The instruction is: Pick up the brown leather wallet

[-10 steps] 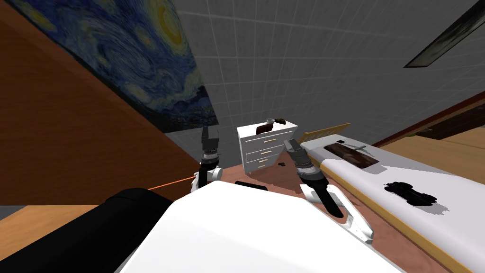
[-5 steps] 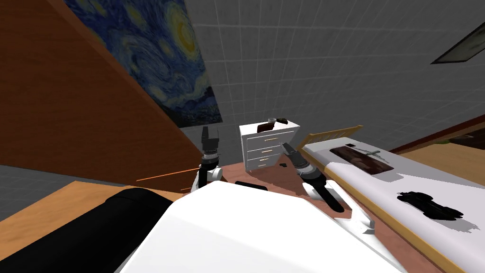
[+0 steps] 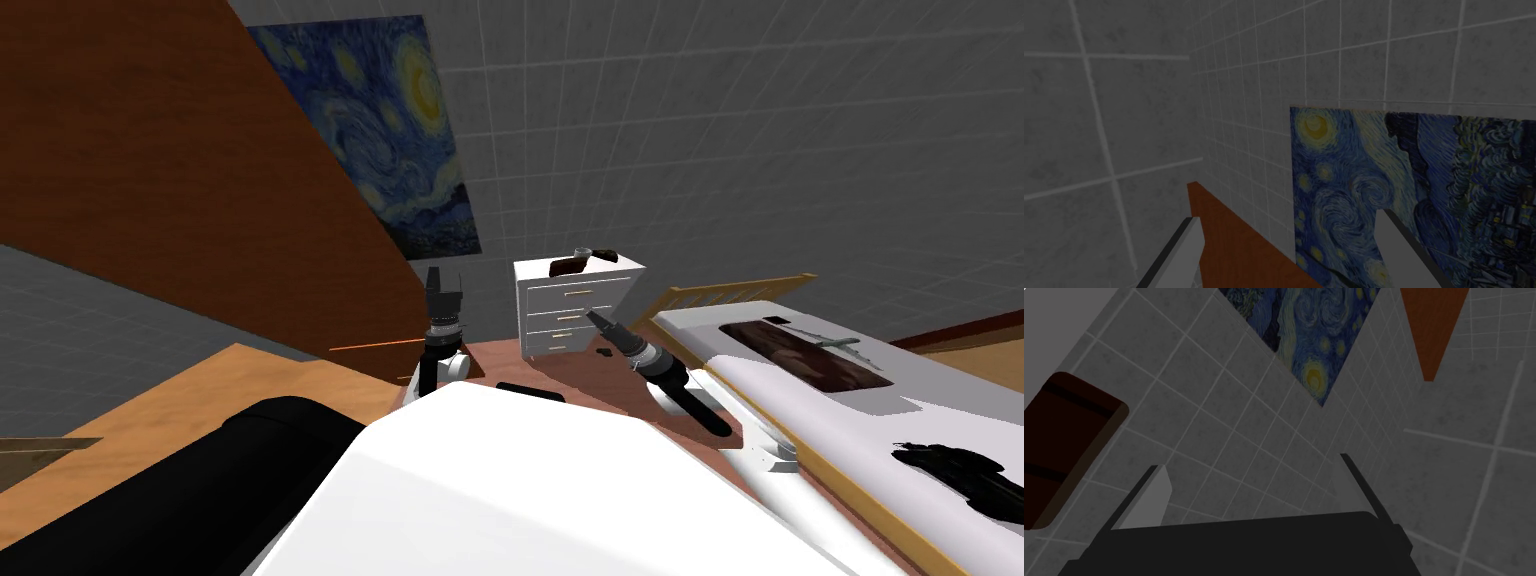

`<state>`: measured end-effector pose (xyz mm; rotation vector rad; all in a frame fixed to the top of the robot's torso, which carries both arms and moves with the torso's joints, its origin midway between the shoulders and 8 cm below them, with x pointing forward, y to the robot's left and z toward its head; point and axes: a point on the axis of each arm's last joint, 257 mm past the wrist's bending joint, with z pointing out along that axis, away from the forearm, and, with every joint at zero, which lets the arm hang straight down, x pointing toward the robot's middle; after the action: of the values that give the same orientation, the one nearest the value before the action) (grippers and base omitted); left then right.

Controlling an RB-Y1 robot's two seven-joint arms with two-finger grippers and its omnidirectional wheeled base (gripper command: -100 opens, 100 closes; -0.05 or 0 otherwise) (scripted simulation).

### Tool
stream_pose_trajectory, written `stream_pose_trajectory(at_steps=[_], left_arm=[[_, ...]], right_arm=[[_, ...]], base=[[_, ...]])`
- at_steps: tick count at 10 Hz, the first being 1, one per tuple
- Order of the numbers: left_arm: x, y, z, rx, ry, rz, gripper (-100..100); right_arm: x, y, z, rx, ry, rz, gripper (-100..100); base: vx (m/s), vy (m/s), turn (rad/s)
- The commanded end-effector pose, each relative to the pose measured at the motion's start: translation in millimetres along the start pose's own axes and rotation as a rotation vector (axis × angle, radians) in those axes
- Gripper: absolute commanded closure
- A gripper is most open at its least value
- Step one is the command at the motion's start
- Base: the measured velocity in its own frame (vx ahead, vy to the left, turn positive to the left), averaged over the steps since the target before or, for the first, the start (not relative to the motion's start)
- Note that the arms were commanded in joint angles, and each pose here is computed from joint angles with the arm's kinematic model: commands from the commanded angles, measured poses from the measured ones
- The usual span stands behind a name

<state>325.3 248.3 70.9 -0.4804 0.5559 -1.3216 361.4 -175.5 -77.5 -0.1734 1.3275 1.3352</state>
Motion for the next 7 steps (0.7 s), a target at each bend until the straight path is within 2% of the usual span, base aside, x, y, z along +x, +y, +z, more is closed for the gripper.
stream_pose_trajectory(at_steps=[1, 2, 3, 4, 5, 6, 7], left_arm=[[0.0, 0.0, 0.0, 0.000, 0.000, 0.000, 0], [0.0, 0.0, 0.0, 0.000, 0.000, 0.000, 0], [0.0, 0.0, 0.0, 0.000, 0.000, 0.000, 0], [0.0, 0.0, 0.0, 0.000, 0.000, 0.000, 0], [0.0, 0.0, 0.0, 0.000, 0.000, 0.000, 0], [-0.1, 0.0, -0.1, 0.000, 0.000, 0.000, 0], [0.0, 0.0, 0.0, 0.000, 0.000, 0.000, 0]], right_arm=[[6.2, -6.0, -5.7, 0.000, 0.053, -0.022, -100], [16.2, -11.2, -8.4, -0.014, 0.125, -0.056, -100], [16.8, -15.8, -12.6, -0.002, 0.144, -0.062, -100], [25.4, -20.9, -16.3, -0.017, 0.216, -0.099, -100], [25.4, -27.0, -21.9, -0.002, 0.238, -0.106, -100], [32.4, -32.7, -26.6, -0.017, 0.308, -0.143, -100], [31.1, -39.5, -33.6, 0.002, 0.334, -0.153, -100]], base=[[-0.065, -0.038, 0.127], [-0.074, -0.029, 0.261], [-0.057, -0.035, 0.137], [-0.067, -0.037, 0.307], [-0.058, -0.039, 0.155], [-0.065, -0.028, 0.274], [-0.053, -0.028, 0.148]])
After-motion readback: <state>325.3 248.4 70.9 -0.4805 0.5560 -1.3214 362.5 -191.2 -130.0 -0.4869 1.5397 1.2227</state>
